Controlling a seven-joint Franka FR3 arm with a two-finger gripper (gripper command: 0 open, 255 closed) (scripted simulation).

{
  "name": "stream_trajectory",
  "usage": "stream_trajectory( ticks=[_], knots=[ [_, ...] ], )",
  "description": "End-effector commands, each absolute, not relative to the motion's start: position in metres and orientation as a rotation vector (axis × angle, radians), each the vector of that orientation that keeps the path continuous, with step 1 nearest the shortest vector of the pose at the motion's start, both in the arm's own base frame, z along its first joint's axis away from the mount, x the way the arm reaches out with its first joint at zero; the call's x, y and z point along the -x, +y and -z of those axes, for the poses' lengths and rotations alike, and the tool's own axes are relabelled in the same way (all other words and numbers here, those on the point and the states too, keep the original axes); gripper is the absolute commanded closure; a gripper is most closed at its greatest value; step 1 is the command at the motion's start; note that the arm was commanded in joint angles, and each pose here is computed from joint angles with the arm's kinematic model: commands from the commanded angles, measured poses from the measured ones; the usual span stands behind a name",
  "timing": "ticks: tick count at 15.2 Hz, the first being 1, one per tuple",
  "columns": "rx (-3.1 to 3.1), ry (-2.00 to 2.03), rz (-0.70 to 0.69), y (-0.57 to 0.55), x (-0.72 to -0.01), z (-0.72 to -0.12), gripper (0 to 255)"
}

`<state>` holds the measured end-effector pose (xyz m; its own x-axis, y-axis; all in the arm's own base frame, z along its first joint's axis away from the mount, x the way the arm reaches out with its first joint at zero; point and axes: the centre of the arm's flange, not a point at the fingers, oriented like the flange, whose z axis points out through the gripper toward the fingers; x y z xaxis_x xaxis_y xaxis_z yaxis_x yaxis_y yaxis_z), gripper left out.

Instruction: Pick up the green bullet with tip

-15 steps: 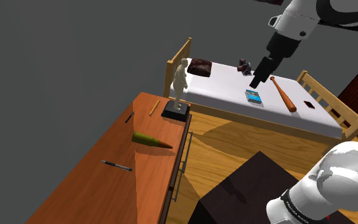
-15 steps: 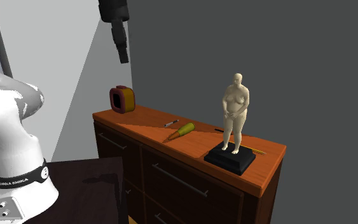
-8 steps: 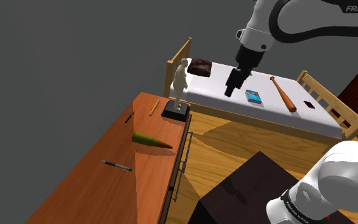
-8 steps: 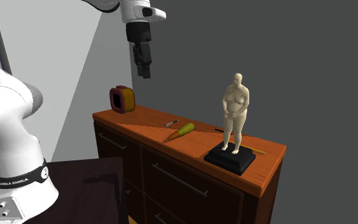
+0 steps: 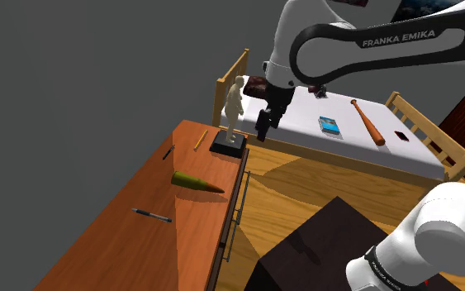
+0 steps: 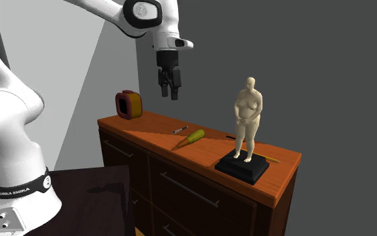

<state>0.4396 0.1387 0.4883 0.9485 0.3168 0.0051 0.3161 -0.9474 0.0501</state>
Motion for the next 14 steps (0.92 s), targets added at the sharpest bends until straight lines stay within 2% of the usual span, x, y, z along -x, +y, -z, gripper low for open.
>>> stream_trajectory(
  ticks=[1, 14],
  knots=[
    [-3.039, 0.532, 0.000, 0.157, -0.453, -0.471, 0],
    [-2.931, 0.748, 0.129, 0.270, -0.533, -0.351, 0]
  ],
)
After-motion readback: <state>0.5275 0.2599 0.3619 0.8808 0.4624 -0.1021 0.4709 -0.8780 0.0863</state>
